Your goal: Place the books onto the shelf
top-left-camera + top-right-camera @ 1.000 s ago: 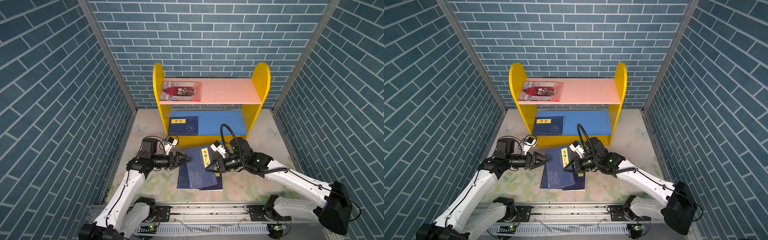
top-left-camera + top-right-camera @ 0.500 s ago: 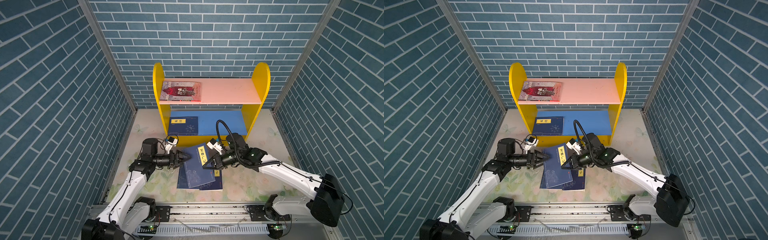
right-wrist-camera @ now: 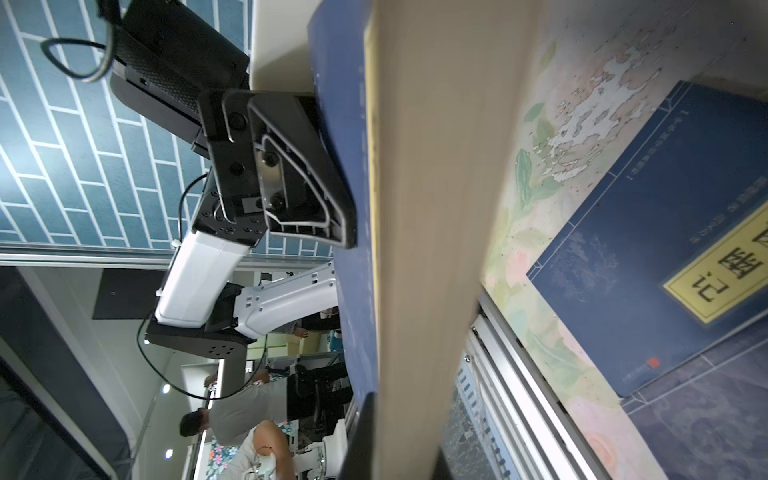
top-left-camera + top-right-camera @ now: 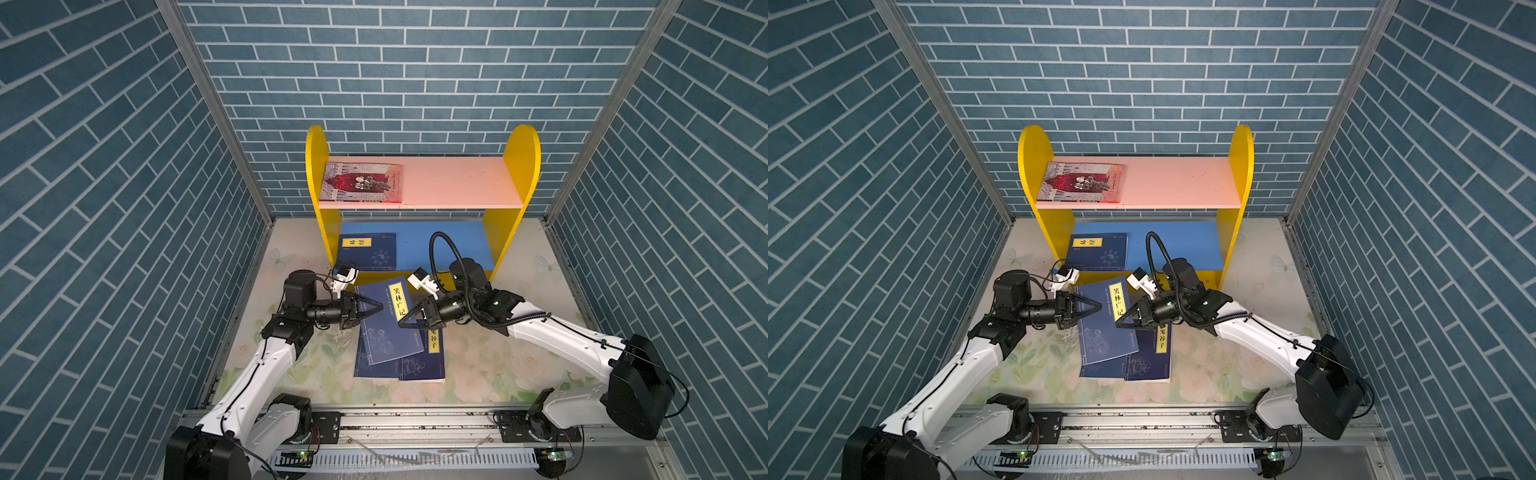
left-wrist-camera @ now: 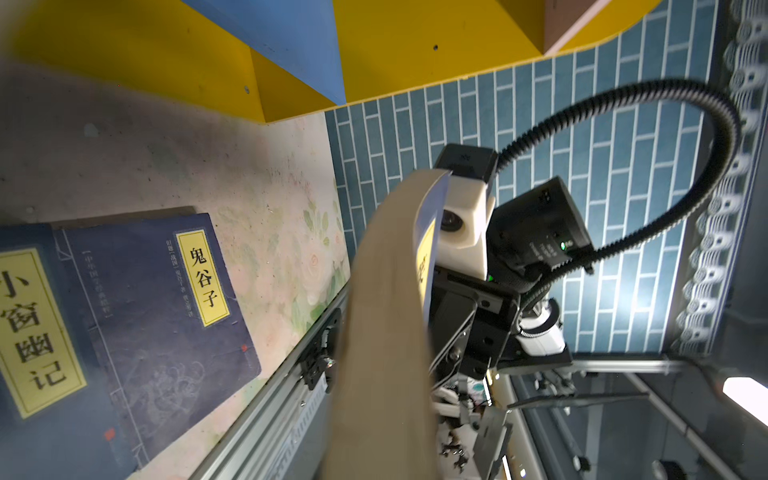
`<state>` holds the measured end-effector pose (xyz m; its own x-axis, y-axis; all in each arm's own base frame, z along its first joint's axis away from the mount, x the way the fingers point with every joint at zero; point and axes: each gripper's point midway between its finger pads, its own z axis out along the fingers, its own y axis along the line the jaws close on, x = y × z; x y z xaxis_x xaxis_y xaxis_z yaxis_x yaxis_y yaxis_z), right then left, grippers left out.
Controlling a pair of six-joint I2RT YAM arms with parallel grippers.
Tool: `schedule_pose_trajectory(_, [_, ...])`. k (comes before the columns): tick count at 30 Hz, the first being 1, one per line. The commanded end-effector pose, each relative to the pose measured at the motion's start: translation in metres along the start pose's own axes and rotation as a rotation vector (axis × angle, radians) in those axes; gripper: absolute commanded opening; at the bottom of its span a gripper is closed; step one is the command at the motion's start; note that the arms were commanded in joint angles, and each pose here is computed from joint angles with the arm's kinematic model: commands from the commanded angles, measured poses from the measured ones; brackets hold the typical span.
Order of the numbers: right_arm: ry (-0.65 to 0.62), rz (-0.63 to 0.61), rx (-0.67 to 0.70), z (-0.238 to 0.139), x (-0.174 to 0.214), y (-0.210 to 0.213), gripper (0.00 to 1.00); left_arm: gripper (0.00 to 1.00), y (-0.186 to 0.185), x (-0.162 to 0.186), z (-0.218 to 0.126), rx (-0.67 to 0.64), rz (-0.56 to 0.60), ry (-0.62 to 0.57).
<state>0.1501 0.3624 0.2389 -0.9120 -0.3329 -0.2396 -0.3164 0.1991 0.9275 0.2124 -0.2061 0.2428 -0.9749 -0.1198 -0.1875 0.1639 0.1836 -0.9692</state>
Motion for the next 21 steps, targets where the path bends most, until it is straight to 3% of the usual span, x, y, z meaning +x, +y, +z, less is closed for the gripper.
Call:
schedule_pose_trajectory(1, [-0.037,-0.049,-0.046,-0.002,-0.019,0.018,0.16,0.01,-0.011,-0.001,-0.001,0.002,0.029,-0.003])
schedule_pose_trajectory(4, [-0.103,-0.015,0.015,-0.011,-0.032,0.005,0.43,0.0,-0.01,-0.005,-0.004,-0.047,0.042,-0.026])
schedule_pose_trajectory(7, [-0.21,0.033,0.079,-0.033,-0.043,-0.012,0.55,0.0,-0.023,-0.018,-0.01,-0.066,0.088,-0.073])
schedule_pose_trajectory(13, [-0.4,0.068,0.097,-0.074,-0.043,-0.004,0.63,0.0,-0.048,-0.062,-0.034,-0.162,0.163,-0.323])
schedule_pose_trajectory(17, [-0.492,0.069,0.028,-0.085,-0.034,0.013,0.66,0.0,-0.067,-0.083,-0.045,-0.166,0.206,-0.446])
schedule_pose_trajectory(21, [-0.536,0.057,0.002,-0.084,-0.028,0.023,0.71,0.0,-0.057,-0.101,-0.053,-0.179,0.113,-0.556])
